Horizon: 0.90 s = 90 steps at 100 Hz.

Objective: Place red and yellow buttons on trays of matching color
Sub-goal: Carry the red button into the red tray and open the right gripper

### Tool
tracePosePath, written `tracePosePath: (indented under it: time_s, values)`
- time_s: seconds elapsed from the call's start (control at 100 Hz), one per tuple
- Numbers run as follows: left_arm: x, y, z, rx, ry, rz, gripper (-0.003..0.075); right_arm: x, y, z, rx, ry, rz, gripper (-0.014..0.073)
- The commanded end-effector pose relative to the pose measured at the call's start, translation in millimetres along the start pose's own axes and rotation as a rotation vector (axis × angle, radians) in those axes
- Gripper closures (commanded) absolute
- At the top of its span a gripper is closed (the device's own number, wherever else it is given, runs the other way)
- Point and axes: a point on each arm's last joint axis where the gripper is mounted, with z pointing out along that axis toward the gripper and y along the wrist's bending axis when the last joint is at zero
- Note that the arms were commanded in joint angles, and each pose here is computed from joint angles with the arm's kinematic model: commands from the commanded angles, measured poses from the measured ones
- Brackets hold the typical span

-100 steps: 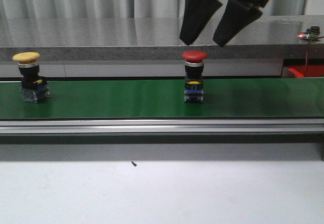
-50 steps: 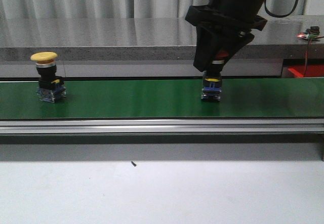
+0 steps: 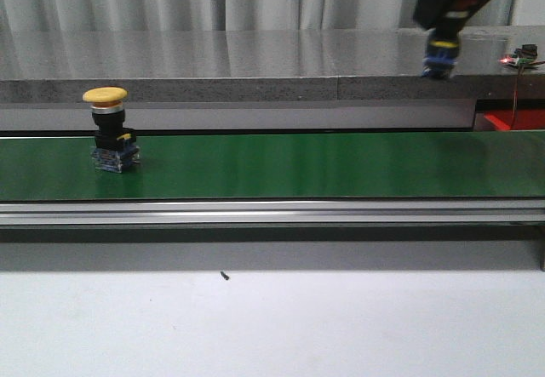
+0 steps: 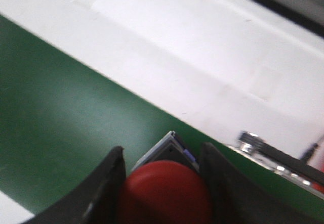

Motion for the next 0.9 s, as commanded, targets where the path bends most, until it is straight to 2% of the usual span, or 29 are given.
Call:
tracePosePath:
  time_s: [0.0,0.21,0.45,0.76,0.89]
  values:
    - [-14,-2,-5,0.006,-0.101,-0.005,0.0740,-8,-26,-44,0.100,-0.146,0.037,0.0478]
    - [-14,-2,-5,0.006,-0.101,-0.005,0.0740,16,-97,-65,0.239,-0.154,0.215,0.0478]
    - [-14,-2,-5,0.007,-0.099,-0.005,0.0740,36,-157,-74,0.374,-0.253,0.438,0.0478]
    - [-13,-2,-5,0.010,-0.087,-0.004,0.0740,51,-202,-43,0.435,-0.315,0.631,0.0478]
    - [-13,-2,-5,0.010,-0.087,-0.004,0.0740,56,-219,-24,0.443,-0.298,0.654,0.0478]
